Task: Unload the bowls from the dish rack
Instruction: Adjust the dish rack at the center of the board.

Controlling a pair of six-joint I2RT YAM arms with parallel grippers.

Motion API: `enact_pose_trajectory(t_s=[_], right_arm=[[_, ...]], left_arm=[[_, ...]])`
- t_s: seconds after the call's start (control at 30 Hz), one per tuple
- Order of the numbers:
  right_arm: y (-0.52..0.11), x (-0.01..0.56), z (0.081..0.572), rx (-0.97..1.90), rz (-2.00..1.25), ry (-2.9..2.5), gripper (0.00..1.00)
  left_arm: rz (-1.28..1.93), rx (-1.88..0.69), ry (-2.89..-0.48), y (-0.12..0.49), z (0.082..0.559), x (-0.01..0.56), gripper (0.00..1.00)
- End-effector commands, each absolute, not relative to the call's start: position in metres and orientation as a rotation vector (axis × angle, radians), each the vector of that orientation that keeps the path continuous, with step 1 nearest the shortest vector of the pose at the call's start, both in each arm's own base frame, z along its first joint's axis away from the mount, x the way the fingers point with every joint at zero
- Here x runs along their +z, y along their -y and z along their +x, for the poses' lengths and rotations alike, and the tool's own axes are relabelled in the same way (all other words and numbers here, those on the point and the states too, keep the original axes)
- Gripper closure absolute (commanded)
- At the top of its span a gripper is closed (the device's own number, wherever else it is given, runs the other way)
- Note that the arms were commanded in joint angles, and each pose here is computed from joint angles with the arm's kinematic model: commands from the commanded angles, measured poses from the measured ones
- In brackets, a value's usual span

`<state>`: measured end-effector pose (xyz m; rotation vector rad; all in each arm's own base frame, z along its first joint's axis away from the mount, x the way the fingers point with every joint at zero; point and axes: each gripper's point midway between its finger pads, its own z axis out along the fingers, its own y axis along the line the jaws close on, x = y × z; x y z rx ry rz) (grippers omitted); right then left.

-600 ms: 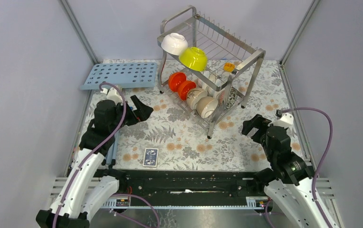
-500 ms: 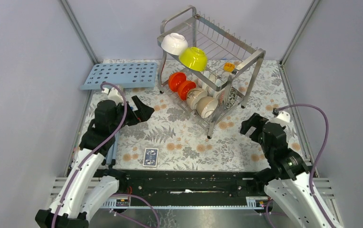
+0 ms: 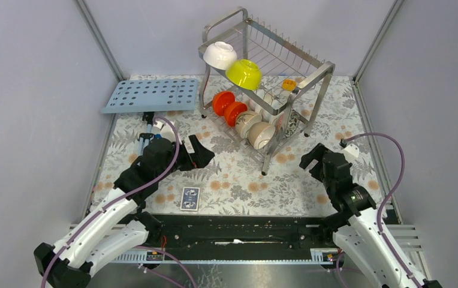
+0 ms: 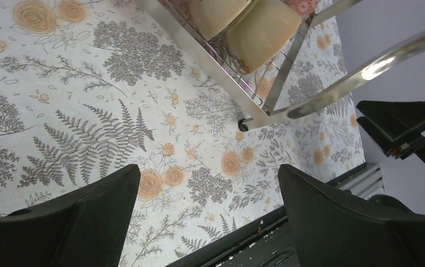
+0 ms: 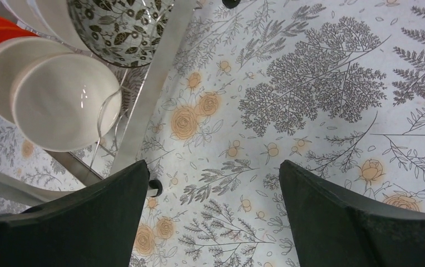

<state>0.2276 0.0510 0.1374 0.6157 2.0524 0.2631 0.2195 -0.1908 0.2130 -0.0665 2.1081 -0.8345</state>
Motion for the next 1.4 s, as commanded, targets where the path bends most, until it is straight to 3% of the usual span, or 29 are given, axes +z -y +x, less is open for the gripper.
enact_pose_trajectory(t_s=[0.0, 0.3, 0.53, 0.83, 1.07, 1.37], right_arm=[[-0.054, 0.134, 0.233, 0.350, 0.661, -2.024, 0.09], [-0.121, 0.158, 0.216, 0.746, 0.191, -1.987, 0.14], [-0.158, 0.186, 0.217, 0.967, 0.006, -1.881, 0.20], [-0.172, 0.204, 0.234, 1.027, -0.016, -1.766, 0.27], [-0.194, 0.205, 0.246, 1.061, -0.032, -1.760, 0.39], [-0.201, 0.190, 0.263, 0.957, 0.042, -1.813, 0.48]], left_arm=[[-0.144, -0.850, -2.012, 0.187, 0.229, 0.230, 0.01], [-0.159, -0.914, -1.994, 0.193, 0.227, 0.220, 0.01], [-0.156, -0.965, -2.010, 0.204, 0.229, 0.214, 0.01], [-0.167, -0.946, -2.001, 0.199, 0.228, 0.215, 0.01], [-0.168, -0.930, -2.008, 0.196, 0.226, 0.213, 0.01], [-0.175, -0.884, -2.011, 0.187, 0.224, 0.210, 0.01]])
